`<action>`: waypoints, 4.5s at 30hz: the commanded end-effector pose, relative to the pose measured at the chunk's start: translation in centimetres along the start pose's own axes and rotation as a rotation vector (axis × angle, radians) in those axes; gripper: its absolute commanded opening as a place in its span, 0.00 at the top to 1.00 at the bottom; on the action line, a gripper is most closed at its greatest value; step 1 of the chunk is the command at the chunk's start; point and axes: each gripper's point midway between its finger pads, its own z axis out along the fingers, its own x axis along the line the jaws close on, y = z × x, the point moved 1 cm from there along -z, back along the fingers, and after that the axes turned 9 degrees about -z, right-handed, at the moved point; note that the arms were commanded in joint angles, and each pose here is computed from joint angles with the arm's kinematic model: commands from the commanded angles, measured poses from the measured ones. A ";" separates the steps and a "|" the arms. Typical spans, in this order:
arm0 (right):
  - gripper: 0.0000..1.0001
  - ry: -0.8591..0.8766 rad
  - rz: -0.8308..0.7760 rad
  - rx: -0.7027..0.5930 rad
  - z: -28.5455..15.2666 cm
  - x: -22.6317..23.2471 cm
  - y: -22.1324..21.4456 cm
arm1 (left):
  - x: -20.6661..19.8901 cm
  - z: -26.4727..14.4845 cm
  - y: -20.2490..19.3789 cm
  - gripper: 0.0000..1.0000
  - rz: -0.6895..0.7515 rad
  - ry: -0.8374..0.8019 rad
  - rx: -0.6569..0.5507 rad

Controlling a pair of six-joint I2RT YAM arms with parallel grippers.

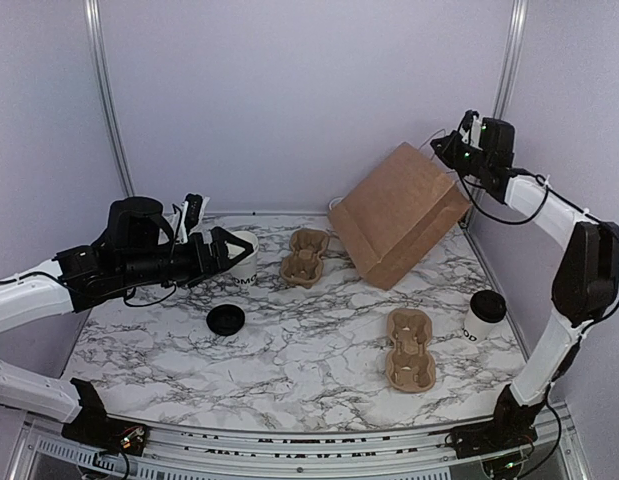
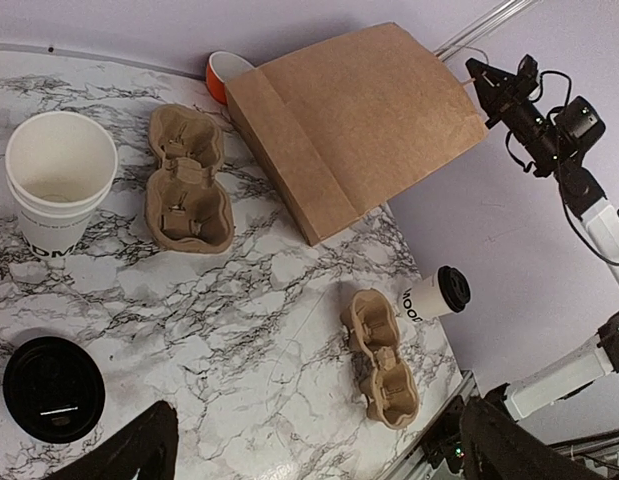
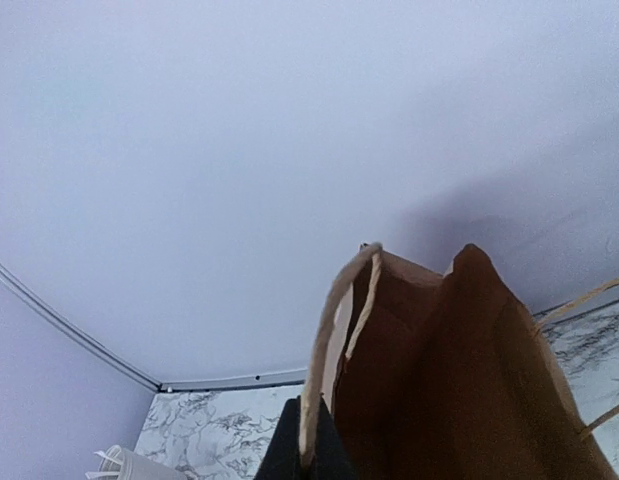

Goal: Pack the takeout coffee

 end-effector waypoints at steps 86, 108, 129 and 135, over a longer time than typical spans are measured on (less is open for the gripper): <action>0.11 0.684 -0.812 0.386 -24.8 39.0 -20.9 | -1.3 -2.5 1.6 0.01 0.283 0.049 0.024; 0.03 0.400 -0.621 -0.006 -20.9 34.4 -9.5 | -11.7 -5.4 2.5 0.16 0.444 -0.276 0.155; 0.17 0.123 -0.414 0.494 -19.2 15.6 -20.1 | -13.7 -1.1 1.6 0.71 0.511 -0.145 0.257; 0.25 0.132 -0.371 0.663 -20.4 13.5 -25.6 | -14.3 -0.2 1.1 0.86 0.515 -0.143 0.269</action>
